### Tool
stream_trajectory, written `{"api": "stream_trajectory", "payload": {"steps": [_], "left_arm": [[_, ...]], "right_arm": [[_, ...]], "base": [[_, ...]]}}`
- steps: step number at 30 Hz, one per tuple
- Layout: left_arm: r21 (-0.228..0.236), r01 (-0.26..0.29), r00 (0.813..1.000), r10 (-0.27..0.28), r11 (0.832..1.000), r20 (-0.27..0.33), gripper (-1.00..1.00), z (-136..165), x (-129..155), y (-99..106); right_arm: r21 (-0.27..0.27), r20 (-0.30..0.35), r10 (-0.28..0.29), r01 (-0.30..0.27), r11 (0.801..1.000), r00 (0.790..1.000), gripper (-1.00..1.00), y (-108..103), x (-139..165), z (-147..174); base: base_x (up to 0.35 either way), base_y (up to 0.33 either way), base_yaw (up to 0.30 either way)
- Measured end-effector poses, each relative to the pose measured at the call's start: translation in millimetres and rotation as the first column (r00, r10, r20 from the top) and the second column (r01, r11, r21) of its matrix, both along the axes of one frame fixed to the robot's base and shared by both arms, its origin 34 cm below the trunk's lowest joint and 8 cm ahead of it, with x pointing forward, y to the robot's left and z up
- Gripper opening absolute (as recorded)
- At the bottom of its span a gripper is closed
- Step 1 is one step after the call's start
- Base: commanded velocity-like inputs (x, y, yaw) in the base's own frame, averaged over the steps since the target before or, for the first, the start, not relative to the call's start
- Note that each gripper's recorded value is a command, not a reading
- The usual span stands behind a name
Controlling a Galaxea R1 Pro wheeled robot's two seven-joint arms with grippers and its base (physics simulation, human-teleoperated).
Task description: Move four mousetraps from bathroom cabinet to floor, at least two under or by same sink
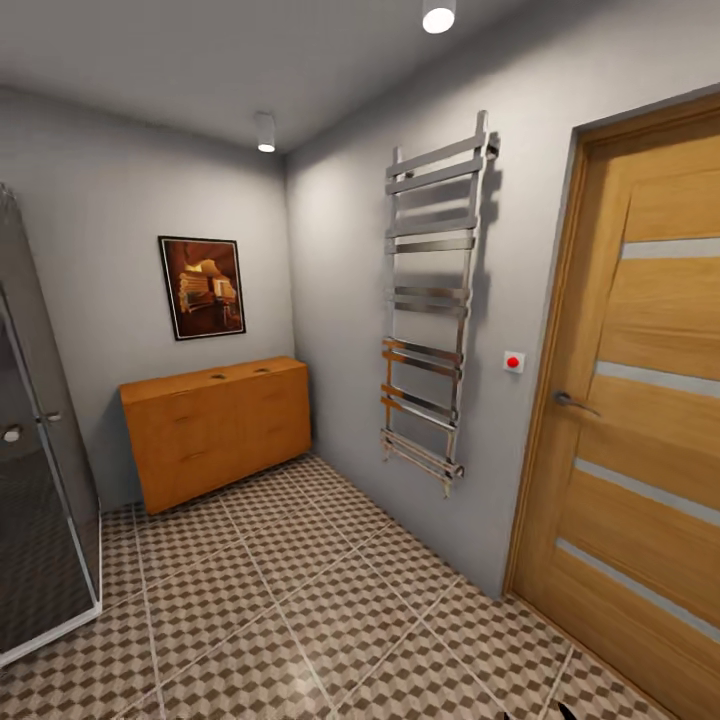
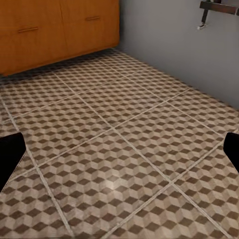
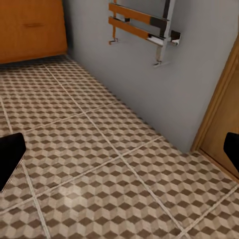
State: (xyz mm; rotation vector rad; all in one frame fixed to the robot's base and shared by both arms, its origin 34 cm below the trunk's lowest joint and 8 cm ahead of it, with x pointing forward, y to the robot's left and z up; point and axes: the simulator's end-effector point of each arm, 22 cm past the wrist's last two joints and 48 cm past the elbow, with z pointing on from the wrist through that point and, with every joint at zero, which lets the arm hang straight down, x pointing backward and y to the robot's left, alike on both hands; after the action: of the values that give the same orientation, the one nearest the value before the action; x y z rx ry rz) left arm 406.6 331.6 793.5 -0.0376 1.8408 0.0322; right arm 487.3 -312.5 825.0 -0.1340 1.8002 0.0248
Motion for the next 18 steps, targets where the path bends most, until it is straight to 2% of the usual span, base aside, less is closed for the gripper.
{"api": "stream_trajectory", "payload": {"steps": [18], "left_arm": [[0.0, 0.0, 1.0, 0.0, 1.0, 0.0, 1.0, 0.0, 0.0, 0.0]], "right_arm": [[0.001, -0.001, 0.0, 0.0, 1.0, 1.0, 1.0, 0.4, -0.1, -0.2]], "base": [[0.0, 0.0, 0.29]]}}
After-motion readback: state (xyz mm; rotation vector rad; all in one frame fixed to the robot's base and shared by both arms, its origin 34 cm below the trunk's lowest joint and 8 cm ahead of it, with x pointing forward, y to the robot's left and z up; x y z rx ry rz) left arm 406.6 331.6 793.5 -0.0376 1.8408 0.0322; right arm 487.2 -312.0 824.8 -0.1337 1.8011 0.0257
